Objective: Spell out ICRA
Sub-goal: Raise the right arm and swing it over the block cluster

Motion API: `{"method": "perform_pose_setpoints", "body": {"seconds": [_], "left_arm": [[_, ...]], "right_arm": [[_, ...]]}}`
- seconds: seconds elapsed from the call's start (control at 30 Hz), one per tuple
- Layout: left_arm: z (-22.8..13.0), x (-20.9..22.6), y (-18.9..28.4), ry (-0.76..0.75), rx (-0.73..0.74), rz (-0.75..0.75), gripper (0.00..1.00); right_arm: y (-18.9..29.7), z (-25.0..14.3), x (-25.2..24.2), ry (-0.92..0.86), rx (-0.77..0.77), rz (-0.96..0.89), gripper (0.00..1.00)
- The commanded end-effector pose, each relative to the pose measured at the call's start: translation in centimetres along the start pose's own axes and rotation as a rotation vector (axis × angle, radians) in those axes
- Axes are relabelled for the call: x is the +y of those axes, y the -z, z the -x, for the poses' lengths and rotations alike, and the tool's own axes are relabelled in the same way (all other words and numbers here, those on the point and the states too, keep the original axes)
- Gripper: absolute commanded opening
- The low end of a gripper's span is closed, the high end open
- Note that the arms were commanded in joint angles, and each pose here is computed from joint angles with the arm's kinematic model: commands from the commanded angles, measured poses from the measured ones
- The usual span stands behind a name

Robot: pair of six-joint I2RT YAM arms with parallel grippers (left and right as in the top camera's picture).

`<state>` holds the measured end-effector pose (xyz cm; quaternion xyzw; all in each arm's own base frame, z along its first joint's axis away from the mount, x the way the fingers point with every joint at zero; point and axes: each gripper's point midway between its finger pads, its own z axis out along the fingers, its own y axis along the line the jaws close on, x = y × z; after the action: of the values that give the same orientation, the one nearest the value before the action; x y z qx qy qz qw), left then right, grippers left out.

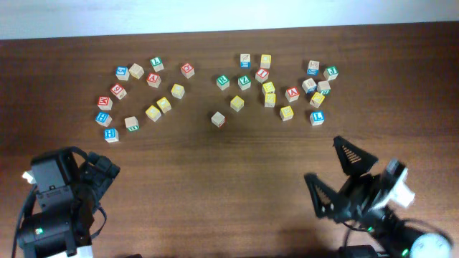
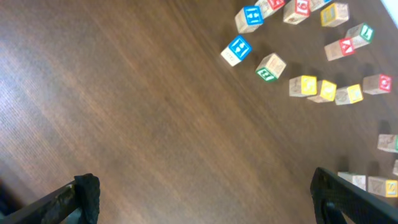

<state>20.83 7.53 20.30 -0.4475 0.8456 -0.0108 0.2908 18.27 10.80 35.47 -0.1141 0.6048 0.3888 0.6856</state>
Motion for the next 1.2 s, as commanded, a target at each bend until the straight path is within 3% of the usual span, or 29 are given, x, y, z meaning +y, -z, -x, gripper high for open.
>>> {"method": "perform_pose_setpoints", "body": {"seconds": [0.0,0.2,0.37,0.5,0.53,0.6,0.7,0.8,1.03,1.17], "left_arm": [[-0.1,0.1,0.1,0.014,0.003,-0.003,0.99],[-0.1,0.1,0.1,0.014,0.004,-0.002,0.99],[-0.1,0.1,0.1,0.014,0.004,-0.002,0.99],[-0.1,0.1,0.1,0.014,0.004,-0.002,0.99],[-0.1,0.1,0.1,0.014,0.004,-0.002,0.99],[-0.1,0.1,0.1,0.014,0.003,-0.003,0.99],[-0.1,0.1,0.1,0.014,0.003,-0.003,0.99],[-0.1,0.1,0.1,0.014,0.003,-0.003,0.99],[-0.1,0.1,0.1,0.014,0.004,-0.002,0.99],[-0.1,0.1,0.1,0.014,0.003,-0.003,0.99]], "right_arm": [[-3.1,4.2,-0.9,0.18,0.128,-0.073,0.98],[-11.6,6.2,-5.6,0.077,0.562,-0.143,0.98],[-19.6,2.6,-9.3,0.038,0.81,-0.203,0.98],[-23.7,-1.5,-8.7,-0.134,0.865,-0.022,0.98],[-24.2,-3.3,-9.1,-0.207,0.902,-0.042,0.91],[-23.7,-11.6,-9.5,-0.379,1.132,-0.099,0.43],[-22.4,-20.0,-9.9,-0.434,1.36,-0.19,0.05],[-20.6,-27.7,-11.7,-0.442,1.532,-0.417,0.04],[-17.6,-34.4,-13.7,-0.374,1.645,-0.72,0.04],[-19.3,-36.5,-13.3,-0.417,1.604,-0.643,0.04]]}}
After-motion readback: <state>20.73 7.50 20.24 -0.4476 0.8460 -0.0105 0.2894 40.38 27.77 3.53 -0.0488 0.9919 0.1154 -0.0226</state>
